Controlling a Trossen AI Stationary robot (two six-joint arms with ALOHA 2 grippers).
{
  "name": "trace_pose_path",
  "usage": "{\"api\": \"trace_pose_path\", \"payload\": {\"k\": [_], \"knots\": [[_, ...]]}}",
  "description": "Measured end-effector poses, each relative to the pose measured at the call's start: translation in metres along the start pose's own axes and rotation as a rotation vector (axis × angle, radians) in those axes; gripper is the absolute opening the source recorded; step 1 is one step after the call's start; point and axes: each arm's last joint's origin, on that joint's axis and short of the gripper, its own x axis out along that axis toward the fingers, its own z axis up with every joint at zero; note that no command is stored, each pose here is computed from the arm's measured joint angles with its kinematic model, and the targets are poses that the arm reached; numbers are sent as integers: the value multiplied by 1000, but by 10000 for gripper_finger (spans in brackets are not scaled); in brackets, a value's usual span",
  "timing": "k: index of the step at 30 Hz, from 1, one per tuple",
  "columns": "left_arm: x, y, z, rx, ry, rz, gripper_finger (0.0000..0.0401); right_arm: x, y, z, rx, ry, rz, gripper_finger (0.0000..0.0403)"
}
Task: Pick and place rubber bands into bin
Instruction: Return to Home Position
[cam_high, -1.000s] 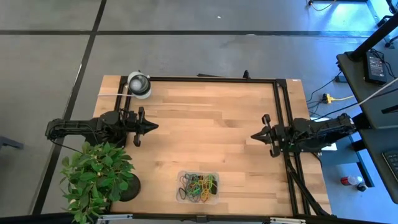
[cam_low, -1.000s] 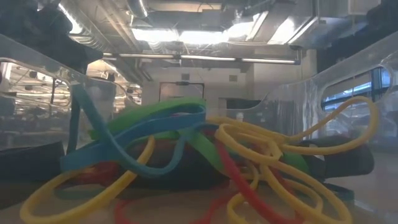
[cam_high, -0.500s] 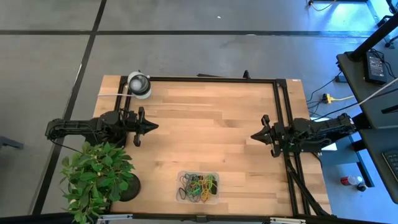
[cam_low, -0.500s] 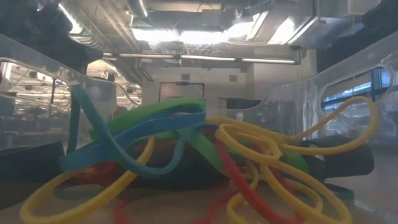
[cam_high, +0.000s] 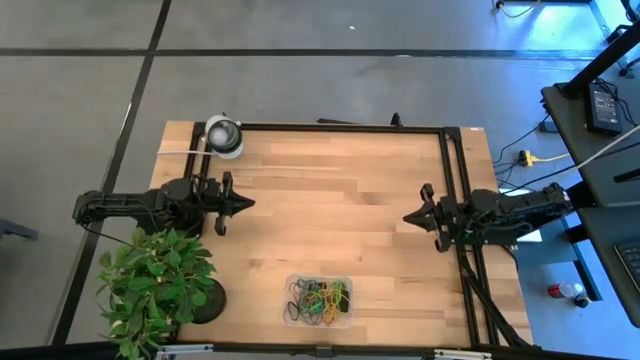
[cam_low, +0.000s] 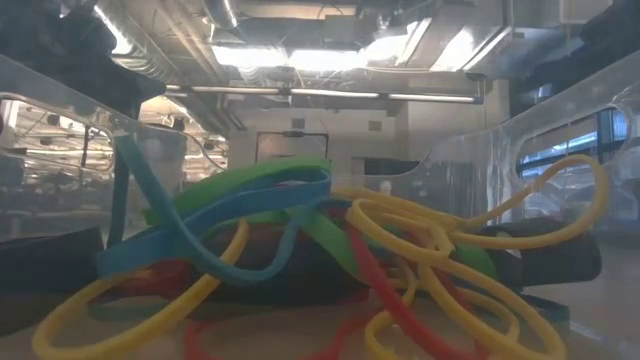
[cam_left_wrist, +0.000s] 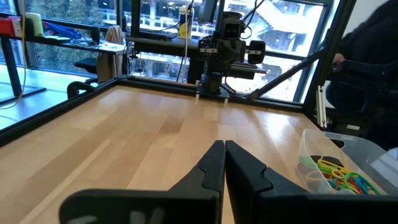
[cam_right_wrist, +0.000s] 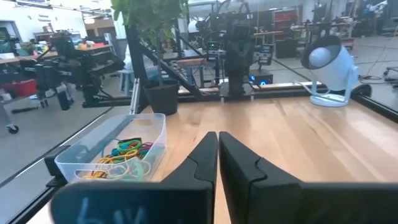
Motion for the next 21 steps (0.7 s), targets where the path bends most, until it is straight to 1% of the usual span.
{"api": "trace_pose_path", "payload": {"k": [9, 17, 21], "knots": [[0, 0, 0, 0, 0, 0, 8, 0, -5, 1, -3, -5, -53, 21], [0, 0, 0, 0, -1, 0, 7, 0, -15, 2, -7, -17, -159, 21], [0, 0, 0, 0, 0, 0, 8, -1, -17, 2, -6, -19, -173, 21]]}}
